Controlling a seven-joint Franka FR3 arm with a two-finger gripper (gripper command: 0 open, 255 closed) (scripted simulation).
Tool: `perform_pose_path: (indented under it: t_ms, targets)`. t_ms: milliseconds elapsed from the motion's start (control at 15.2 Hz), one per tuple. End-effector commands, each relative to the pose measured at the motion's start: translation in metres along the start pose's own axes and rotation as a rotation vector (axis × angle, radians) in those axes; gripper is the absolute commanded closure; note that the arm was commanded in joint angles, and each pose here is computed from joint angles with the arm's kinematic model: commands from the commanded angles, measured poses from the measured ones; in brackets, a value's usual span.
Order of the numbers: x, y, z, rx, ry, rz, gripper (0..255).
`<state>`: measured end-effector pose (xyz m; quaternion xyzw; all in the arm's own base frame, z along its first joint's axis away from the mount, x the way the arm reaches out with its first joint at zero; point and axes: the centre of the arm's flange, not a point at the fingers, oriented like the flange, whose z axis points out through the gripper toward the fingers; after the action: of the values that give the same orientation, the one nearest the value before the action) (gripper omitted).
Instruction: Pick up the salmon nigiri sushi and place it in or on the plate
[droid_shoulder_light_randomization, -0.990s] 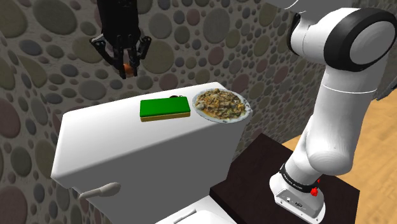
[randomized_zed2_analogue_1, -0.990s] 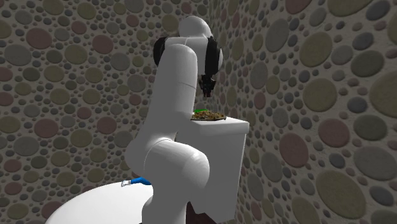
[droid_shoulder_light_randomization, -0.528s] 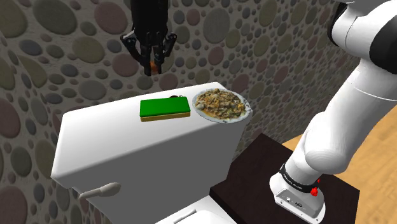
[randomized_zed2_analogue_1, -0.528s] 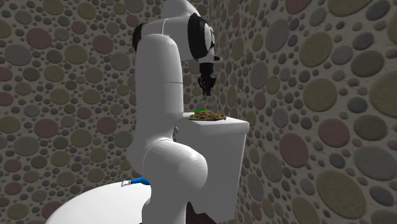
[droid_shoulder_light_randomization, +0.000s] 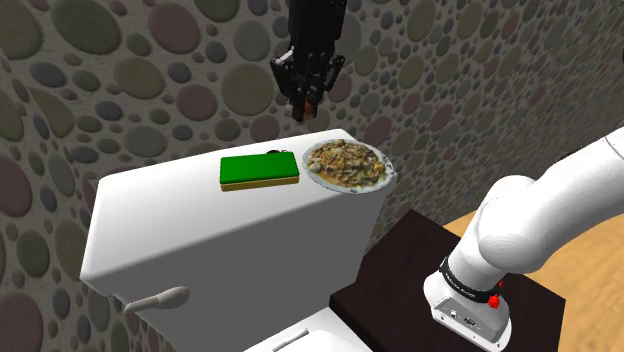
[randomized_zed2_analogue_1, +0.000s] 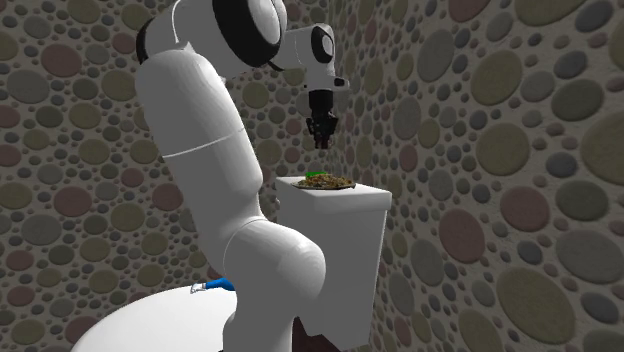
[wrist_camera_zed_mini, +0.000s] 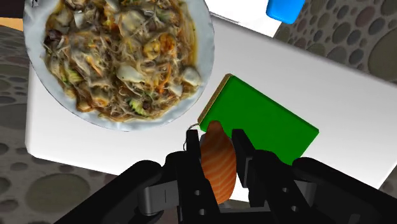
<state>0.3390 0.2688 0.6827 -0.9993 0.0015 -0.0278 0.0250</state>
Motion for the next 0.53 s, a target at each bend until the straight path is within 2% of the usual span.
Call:
perform_pose_path:
  t_ms: [0,330,462]
  targets:
    - [-0.015,0.02,-0.002,0.002,0.0,-0.001,255]
    - [-0.059,0.068,-0.008,0.002,0.0,-0.001,255]
    - [-0.066,0.077,-0.004,0.002,0.0,-0.001,255]
